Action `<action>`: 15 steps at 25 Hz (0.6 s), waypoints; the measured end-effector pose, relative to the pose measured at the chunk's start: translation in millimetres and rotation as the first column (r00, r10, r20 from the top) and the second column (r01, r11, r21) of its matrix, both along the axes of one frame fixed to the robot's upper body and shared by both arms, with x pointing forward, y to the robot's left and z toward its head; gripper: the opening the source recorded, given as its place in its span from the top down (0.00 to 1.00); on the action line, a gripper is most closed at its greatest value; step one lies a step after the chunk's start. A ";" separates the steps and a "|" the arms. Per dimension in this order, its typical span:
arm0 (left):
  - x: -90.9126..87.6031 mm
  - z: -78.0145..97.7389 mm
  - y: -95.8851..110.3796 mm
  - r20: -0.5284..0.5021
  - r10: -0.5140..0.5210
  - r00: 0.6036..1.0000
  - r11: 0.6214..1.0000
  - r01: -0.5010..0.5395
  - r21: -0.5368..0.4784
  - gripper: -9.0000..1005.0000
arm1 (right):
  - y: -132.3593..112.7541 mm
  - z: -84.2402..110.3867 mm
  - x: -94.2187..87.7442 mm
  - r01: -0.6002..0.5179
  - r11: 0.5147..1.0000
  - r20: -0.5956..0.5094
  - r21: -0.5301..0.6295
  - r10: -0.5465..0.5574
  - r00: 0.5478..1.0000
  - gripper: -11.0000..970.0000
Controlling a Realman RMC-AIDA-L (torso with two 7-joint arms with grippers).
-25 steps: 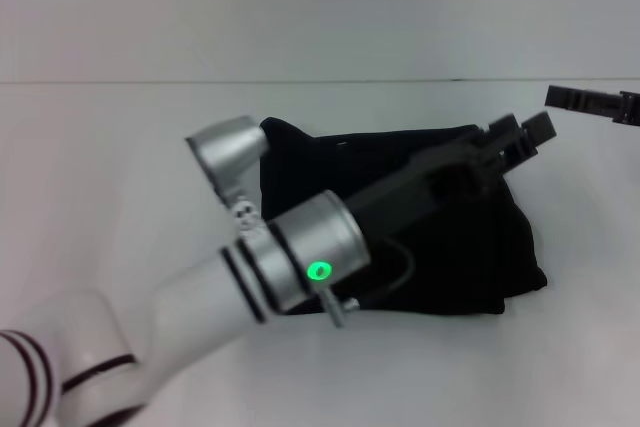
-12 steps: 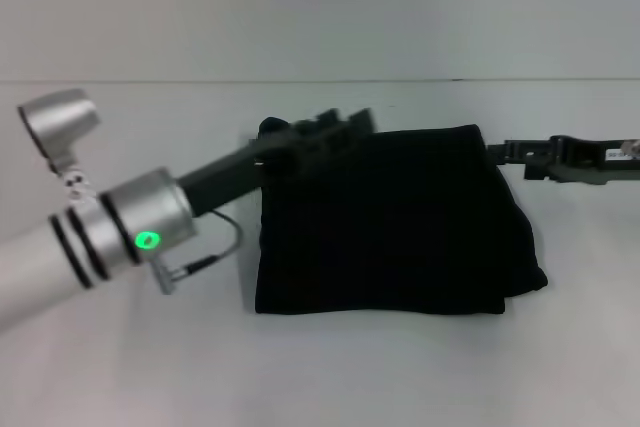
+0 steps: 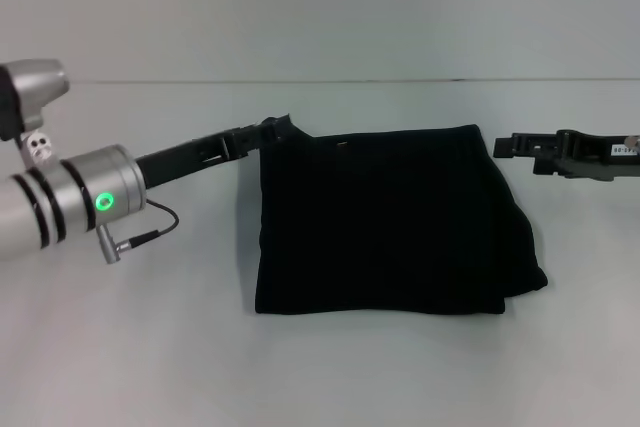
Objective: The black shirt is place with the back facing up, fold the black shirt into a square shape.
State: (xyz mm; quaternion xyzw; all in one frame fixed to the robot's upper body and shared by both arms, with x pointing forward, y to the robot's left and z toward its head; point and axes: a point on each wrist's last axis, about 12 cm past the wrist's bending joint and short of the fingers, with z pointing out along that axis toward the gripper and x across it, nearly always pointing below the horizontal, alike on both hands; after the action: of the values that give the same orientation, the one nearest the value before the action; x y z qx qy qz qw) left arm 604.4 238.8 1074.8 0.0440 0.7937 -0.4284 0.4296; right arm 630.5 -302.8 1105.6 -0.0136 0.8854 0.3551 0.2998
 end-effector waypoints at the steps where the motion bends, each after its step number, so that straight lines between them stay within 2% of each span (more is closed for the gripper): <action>1: 5.5 -1.5 -0.2 -0.034 0.027 0.999 0.999 -0.025 0.034 0.26 | -0.8 0.1 0.1 0.002 1.000 0.001 -0.001 -0.002 1.000 0.03; 4: 19.1 -3.8 -6.3 -0.080 0.074 0.994 0.989 -0.063 0.133 0.27 | -1.4 0.0 0.1 0.004 1.000 0.002 -0.004 -0.004 1.000 0.03; 15: 29.9 -7.9 -22.5 -0.117 0.105 0.988 0.969 -0.075 0.235 0.27 | -3.3 -2.2 -1.8 0.005 1.000 0.001 -0.010 -0.005 1.000 0.03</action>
State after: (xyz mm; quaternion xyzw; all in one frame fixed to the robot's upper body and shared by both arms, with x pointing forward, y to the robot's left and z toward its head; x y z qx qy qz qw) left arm 634.3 216.3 1067.0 0.0297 0.8651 -0.3154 0.3889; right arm 628.7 -306.2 1103.4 -0.0132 0.8871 0.3498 0.3010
